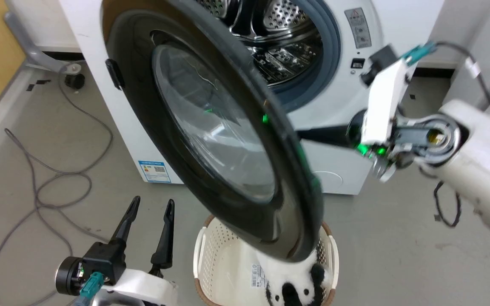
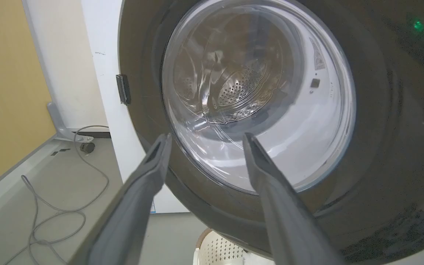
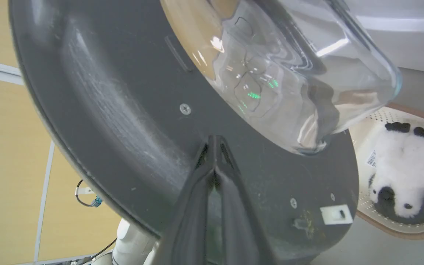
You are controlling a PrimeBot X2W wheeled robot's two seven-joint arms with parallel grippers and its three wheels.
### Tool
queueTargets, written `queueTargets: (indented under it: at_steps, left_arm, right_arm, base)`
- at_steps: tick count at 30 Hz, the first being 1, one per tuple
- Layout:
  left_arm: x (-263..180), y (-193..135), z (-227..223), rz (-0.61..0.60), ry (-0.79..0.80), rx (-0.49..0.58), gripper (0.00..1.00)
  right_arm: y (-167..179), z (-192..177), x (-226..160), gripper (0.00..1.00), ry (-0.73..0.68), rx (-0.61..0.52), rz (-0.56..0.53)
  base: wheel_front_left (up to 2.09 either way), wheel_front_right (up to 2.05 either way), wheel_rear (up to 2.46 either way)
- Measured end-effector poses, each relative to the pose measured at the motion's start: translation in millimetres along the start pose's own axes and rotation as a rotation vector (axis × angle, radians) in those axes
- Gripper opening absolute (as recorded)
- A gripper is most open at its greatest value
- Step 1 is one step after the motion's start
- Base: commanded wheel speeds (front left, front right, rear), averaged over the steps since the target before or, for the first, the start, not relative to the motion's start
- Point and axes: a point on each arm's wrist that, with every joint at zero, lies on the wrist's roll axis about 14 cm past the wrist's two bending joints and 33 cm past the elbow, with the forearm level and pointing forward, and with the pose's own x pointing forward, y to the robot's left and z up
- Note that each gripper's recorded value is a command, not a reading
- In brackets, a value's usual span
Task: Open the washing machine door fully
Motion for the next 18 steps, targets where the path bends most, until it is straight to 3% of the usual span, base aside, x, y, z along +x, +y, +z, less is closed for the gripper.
queueTargets:
  at_steps: [18]
  left_arm:
    - [-18, 12, -3, 0.049, 0.015, -0.006, 1.00]
  right_arm:
    - [40, -73, 27, 0.00, 0.135, -0.013, 0.155]
  base:
    - [0.00, 0.00, 0.00]
